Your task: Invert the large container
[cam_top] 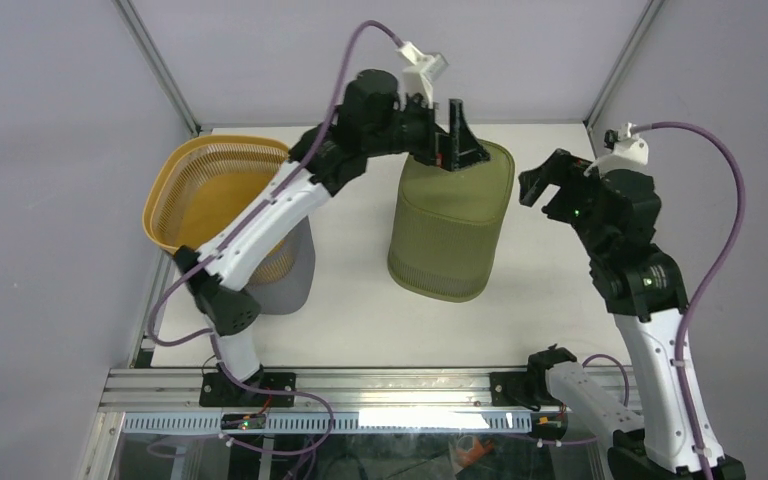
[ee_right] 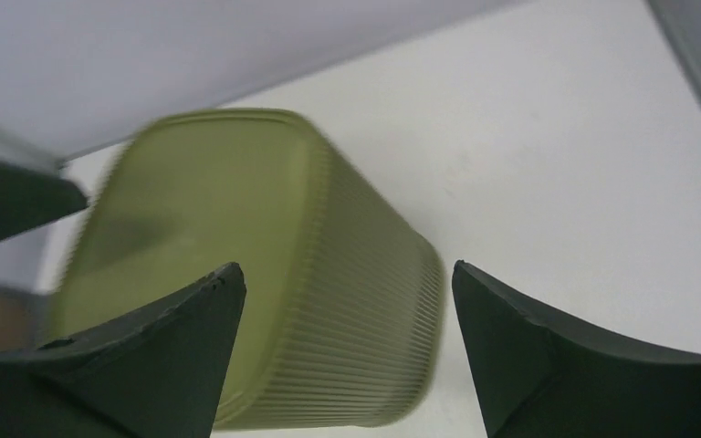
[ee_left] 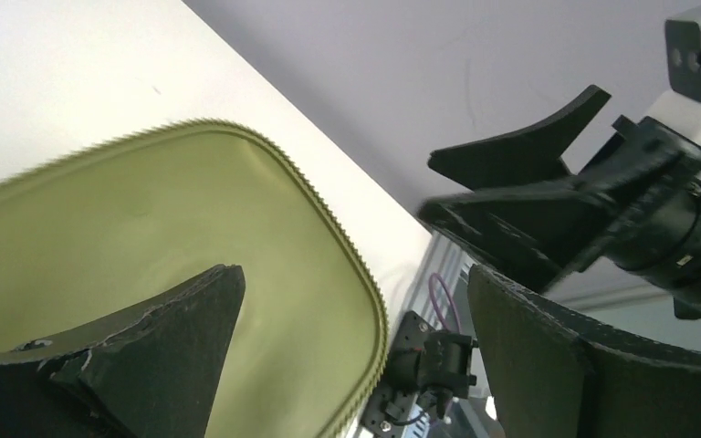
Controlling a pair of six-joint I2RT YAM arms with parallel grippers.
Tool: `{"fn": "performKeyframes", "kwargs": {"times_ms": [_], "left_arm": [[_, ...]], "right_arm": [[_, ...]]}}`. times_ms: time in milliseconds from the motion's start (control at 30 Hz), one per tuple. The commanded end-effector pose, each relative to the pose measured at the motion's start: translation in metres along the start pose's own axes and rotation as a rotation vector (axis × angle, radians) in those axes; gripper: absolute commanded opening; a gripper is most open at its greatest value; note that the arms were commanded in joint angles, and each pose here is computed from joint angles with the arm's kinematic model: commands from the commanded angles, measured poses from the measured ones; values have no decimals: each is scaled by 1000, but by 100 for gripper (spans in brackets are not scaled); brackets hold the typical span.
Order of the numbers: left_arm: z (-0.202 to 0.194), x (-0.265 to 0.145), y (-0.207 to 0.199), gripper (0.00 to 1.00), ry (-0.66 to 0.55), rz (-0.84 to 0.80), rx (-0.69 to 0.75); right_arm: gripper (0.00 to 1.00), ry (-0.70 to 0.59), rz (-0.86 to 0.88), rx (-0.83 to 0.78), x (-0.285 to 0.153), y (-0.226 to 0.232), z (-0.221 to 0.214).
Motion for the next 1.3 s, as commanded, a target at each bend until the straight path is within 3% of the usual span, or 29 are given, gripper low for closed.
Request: {"fn": "performKeyframes", "kwargs": {"times_ms": [0, 167, 333, 467, 600, 800, 900, 1100, 1167, 1267], "left_arm": [[43, -83, -8, 99, -197, 123, 93], [47, -123, 4, 99, -229, 266, 100], [59, -165, -25, 99, -329, 263, 153], [69, -208, -35, 99, -504, 455, 162], [70, -238, -40, 99, -632, 577, 141], [66, -243, -30, 99, -655, 678, 121], [61, -232, -26, 99, -604, 646, 116], [55, -214, -24, 99, -527, 547, 106], [50, -208, -19, 99, -500, 547, 102], [47, -203, -17, 99, -465, 530, 122]], "right_arm": [[88, -67, 640, -174, -37, 50, 39], [87, 112, 1084, -171, -42, 98, 42], [87, 203, 1236, -282, -53, 149, 13], [87, 318, 1221, -438, -55, 189, -31], [87, 400, 1125, -545, -44, 211, -69], [89, 370, 832, -627, -7, 201, -92], [93, 219, 481, -694, 36, 173, -78], [93, 204, 81, -524, 111, 109, -26], [93, 201, 66, -497, 114, 109, -19], [93, 215, 184, -431, 107, 120, -17]]}}
Point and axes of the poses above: each gripper's point midway between its finger pads, its own x axis out along the fingers, its own y axis along the line the jaws close on, z = x × y, the point moved 10 cm from there along -x, back along the fingers, and after that the axes turned 2 degrees about x, right-handed, at the moved point
